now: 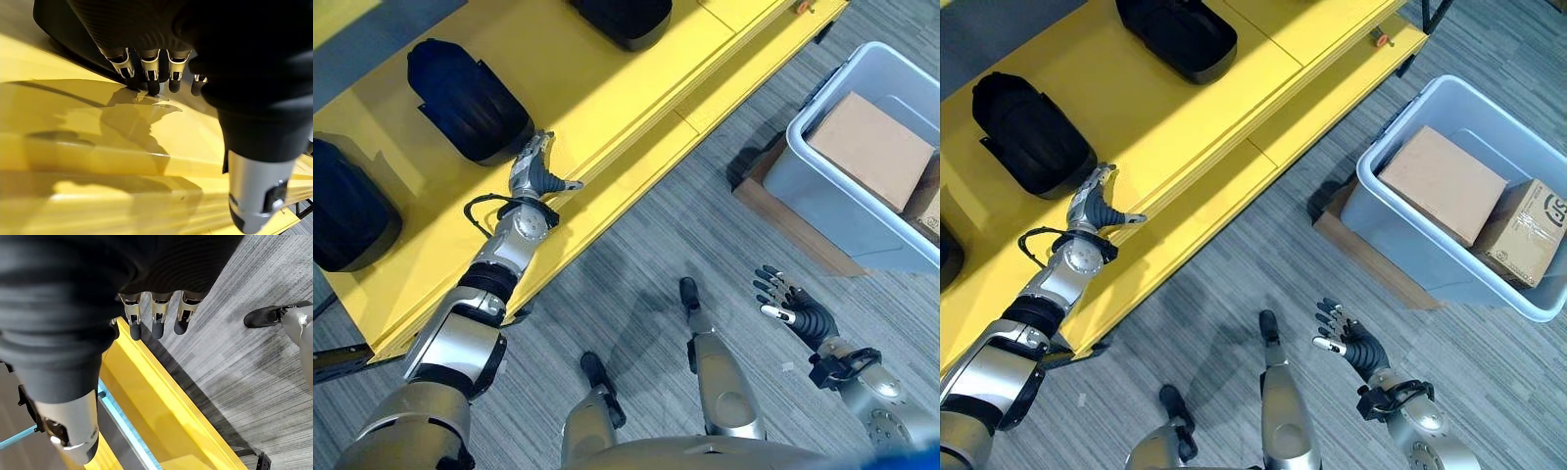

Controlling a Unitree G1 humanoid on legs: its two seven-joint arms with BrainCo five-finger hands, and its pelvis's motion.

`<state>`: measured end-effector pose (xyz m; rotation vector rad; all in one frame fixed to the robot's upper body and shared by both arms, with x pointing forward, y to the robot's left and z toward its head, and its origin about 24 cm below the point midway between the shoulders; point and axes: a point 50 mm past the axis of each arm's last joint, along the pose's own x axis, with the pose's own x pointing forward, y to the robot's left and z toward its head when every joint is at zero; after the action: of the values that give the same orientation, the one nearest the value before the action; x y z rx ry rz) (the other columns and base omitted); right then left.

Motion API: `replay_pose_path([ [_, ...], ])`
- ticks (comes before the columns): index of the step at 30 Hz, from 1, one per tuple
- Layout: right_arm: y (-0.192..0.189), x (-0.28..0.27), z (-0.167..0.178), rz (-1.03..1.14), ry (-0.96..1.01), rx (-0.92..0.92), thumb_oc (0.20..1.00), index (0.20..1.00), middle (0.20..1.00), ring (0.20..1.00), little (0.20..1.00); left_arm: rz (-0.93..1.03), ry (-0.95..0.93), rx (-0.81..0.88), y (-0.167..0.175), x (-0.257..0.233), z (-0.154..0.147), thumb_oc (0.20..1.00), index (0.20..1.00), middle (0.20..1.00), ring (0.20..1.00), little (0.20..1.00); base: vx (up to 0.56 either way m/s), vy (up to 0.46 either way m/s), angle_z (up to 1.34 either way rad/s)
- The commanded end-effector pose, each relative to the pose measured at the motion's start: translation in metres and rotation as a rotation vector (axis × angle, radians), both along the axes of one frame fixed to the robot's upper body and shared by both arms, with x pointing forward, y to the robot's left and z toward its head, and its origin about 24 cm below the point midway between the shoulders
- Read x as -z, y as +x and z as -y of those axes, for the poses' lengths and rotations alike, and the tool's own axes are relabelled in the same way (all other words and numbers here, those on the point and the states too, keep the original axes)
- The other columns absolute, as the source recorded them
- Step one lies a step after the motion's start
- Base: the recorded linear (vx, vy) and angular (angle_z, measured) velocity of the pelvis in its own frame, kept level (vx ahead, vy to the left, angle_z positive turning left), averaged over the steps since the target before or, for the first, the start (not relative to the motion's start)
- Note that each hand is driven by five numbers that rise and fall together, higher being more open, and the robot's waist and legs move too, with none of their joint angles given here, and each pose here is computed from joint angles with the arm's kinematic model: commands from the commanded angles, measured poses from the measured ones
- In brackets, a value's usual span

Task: Move parts from the plastic box to the shelf.

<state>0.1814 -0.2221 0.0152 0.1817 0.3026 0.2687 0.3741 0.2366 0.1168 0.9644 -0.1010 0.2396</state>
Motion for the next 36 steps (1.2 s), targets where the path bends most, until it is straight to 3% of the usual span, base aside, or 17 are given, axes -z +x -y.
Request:
replay_pose_path([
  [1,0.005,-0.021,-0.003,0.116,0.034,-0.034,1.0,1.0,1.0,1.0,1.0,-0.209,-0.014,-0.047,-0.024,0.052,-0.021,1.0,1.0,1.0,1.0,1.0,0.0,0.0,0.0],
  [7,0.01,-0.021,-0.003,0.133,0.043,-0.003,1.0,1.0,1.0,1.0,1.0,-0.344,-0.242,0.129,-0.058,0.11,0.029,1.0,1.0,1.0,1.0,1.0,0.0,-0.006,0.04],
  [11,0.012,-0.021,-0.002,0.139,0.042,0.002,1.0,1.0,1.0,1.0,1.0,-0.383,-0.354,0.237,-0.081,0.121,0.045,1.0,1.0,1.0,1.0,1.0,0.0,-0.006,0.03],
  [13,0.013,-0.021,-0.004,0.142,0.04,0.002,1.0,1.0,1.0,1.0,1.0,-0.392,-0.563,0.272,-0.102,0.127,0.048,1.0,1.0,1.0,1.0,1.0,0.0,-0.011,0.05],
  [18,0.013,-0.015,-0.009,0.128,0.051,0.007,1.0,1.0,1.0,1.0,1.0,-0.413,-0.955,0.278,-0.135,0.137,0.048,1.0,1.0,1.0,1.0,1.0,-0.04,-0.018,0.1],
  [22,0.013,-0.009,-0.013,0.112,0.048,0.008,1.0,1.0,1.0,1.0,1.0,-0.428,-1.122,0.26,-0.157,0.141,0.043,1.0,1.0,1.0,1.0,1.0,0.02,-0.013,0.13],
  [36,0.002,0.009,-0.01,0.022,0.058,0.052,1.0,1.0,1.0,1.0,1.0,-0.297,-1.343,0.124,-0.203,0.132,0.003,1.0,1.0,1.0,1.0,1.0,0.04,0.006,0.28],
])
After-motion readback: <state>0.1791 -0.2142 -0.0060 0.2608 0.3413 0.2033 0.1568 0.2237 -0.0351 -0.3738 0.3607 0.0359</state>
